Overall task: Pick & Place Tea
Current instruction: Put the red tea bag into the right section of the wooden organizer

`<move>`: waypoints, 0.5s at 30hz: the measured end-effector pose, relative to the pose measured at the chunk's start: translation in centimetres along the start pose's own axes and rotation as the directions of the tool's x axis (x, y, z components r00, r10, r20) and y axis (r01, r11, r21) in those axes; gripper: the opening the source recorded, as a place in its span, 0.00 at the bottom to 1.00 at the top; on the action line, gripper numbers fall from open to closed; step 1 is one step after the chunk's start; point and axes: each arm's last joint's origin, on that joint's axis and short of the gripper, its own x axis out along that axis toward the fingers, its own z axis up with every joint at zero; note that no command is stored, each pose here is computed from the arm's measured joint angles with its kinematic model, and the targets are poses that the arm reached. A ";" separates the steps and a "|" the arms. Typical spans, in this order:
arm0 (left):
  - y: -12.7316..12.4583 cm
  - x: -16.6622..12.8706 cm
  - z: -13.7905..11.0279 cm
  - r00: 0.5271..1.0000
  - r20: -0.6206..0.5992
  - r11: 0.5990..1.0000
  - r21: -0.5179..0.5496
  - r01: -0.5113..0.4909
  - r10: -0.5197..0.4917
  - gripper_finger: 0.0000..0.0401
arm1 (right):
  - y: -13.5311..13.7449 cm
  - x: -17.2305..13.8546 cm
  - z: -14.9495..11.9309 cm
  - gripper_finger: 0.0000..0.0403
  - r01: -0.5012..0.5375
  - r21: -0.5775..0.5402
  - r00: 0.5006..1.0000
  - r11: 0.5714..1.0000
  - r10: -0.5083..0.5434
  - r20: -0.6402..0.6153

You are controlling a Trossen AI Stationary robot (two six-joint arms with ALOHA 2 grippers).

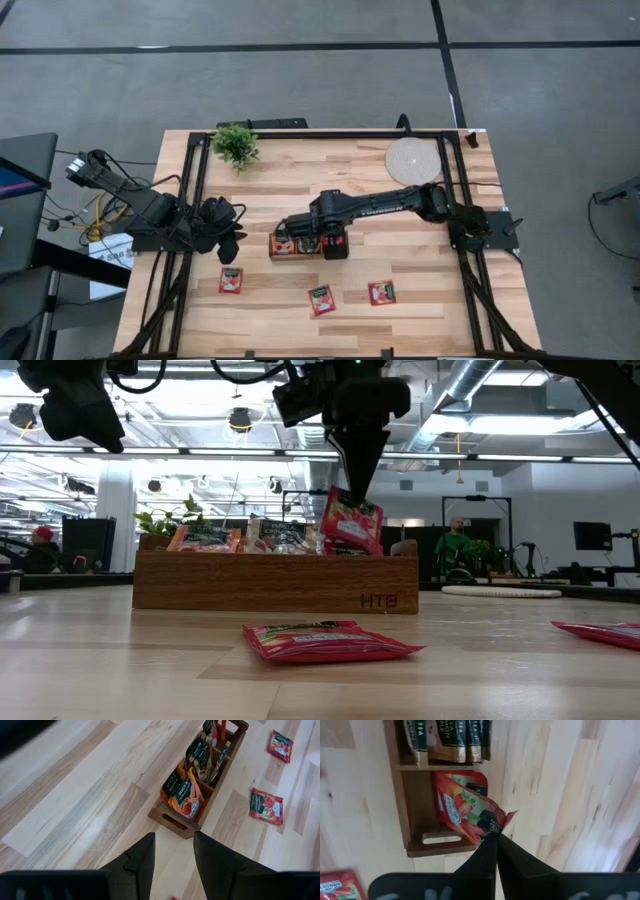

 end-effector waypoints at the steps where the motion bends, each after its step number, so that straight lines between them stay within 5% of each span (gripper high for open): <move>1: 0.0 0.0 0.0 1.000 0.000 1.000 0.000 0.000 0.000 0.31 | 0.0 0.0 0.0 0.00 -0.001 0.003 1.000 1.000 0.001 0.000; 15: 0.0 0.0 0.0 1.000 0.000 1.000 0.000 0.000 0.000 0.31 | 0.7 -0.1 0.0 0.00 -0.025 0.010 1.000 1.000 0.025 0.003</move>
